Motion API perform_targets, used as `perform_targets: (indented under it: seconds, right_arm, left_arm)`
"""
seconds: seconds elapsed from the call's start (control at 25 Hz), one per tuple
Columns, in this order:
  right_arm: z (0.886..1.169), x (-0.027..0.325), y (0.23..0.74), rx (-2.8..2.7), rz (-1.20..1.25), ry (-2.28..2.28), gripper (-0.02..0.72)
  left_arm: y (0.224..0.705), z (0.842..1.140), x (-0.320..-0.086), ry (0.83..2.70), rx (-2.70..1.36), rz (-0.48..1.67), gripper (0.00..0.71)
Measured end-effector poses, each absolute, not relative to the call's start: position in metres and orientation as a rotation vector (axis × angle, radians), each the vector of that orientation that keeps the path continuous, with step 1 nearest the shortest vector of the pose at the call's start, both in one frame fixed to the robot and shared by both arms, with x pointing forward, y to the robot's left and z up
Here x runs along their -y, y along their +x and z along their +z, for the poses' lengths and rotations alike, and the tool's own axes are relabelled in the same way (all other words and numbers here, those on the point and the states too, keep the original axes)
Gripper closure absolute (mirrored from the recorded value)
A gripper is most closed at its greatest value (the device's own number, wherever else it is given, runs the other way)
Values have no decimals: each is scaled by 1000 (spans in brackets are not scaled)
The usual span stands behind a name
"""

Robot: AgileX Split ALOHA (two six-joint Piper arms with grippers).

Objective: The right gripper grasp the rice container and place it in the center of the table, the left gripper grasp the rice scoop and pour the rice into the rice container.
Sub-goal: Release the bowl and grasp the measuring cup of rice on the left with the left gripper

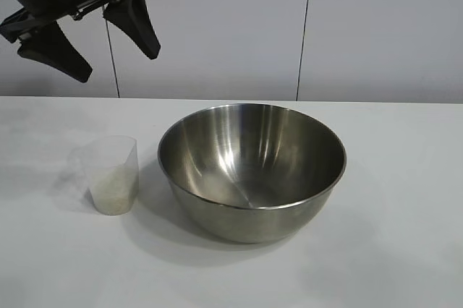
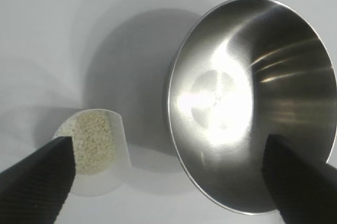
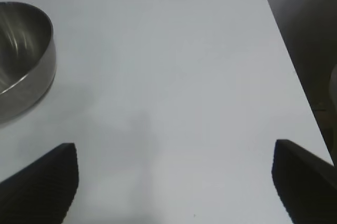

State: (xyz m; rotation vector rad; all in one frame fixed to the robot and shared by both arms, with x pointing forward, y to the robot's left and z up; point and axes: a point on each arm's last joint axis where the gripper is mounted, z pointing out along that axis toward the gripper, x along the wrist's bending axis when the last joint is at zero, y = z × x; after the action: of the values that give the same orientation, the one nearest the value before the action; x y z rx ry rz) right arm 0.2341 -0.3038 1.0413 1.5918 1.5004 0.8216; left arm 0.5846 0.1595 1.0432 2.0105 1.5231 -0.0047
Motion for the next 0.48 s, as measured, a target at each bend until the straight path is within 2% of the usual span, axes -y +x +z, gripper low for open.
perform_targets:
  seconds: [0.36,0.48]
  right_arm:
    - [1041,304,234,-1501,822,1592,9]
    - [1041,304,234,-1501,822,1592,9]
  left_arm:
    - [582,1086,-169,1910,-1253,383,16]
    - [574,1089,-176,1841,-1178,553,29]
